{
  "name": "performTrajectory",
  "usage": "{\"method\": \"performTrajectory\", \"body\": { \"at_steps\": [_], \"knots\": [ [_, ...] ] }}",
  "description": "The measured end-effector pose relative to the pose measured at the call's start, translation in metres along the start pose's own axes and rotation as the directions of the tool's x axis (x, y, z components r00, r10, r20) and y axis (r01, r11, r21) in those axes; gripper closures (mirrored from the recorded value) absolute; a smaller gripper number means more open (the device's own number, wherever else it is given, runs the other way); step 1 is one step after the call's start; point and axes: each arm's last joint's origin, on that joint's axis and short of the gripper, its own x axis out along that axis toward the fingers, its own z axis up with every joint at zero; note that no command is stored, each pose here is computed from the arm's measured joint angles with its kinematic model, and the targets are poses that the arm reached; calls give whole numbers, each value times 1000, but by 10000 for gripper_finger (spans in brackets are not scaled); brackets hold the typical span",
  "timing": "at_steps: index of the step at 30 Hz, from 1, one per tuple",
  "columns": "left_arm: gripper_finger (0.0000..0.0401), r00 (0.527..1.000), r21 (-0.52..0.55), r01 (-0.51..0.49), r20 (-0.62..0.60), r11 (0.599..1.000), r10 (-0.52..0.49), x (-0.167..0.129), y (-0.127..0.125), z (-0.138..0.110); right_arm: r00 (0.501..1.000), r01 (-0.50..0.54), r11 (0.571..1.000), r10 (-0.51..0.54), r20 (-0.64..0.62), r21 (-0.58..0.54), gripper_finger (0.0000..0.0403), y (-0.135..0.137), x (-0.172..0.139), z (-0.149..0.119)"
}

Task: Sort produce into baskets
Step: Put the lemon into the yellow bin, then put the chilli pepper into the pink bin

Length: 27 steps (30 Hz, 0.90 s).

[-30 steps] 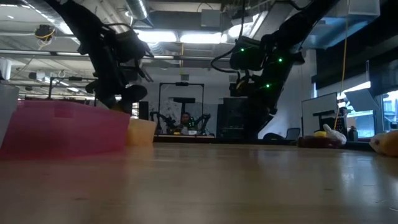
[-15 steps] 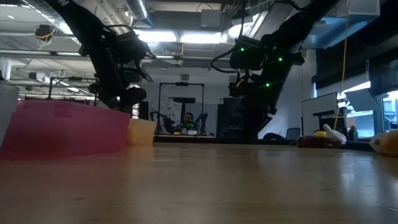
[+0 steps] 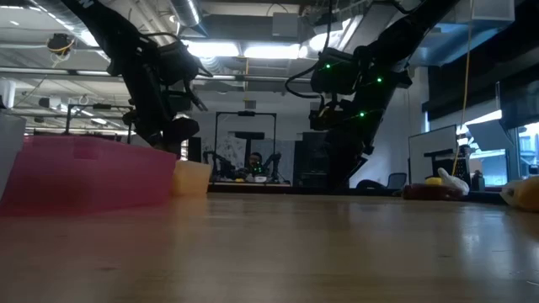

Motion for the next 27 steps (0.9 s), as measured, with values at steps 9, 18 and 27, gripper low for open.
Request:
{"method": "performTrajectory", "body": {
  "at_steps": [9,18,27],
  "knots": [
    [130,1000,-11,3,6,1000,-3,0,-1,1,1000,-1,1000,1,4,1,54,0,0,0],
    [86,1000,14,20,15,1000,-20,-4,-4,0,1000,13,1000,-13,6,-3,54,0,0,0],
    [85,978,29,135,156,990,-138,-48,-15,10,996,86,996,-86,21,-5,54,-2,-4,1]
  ]
}}
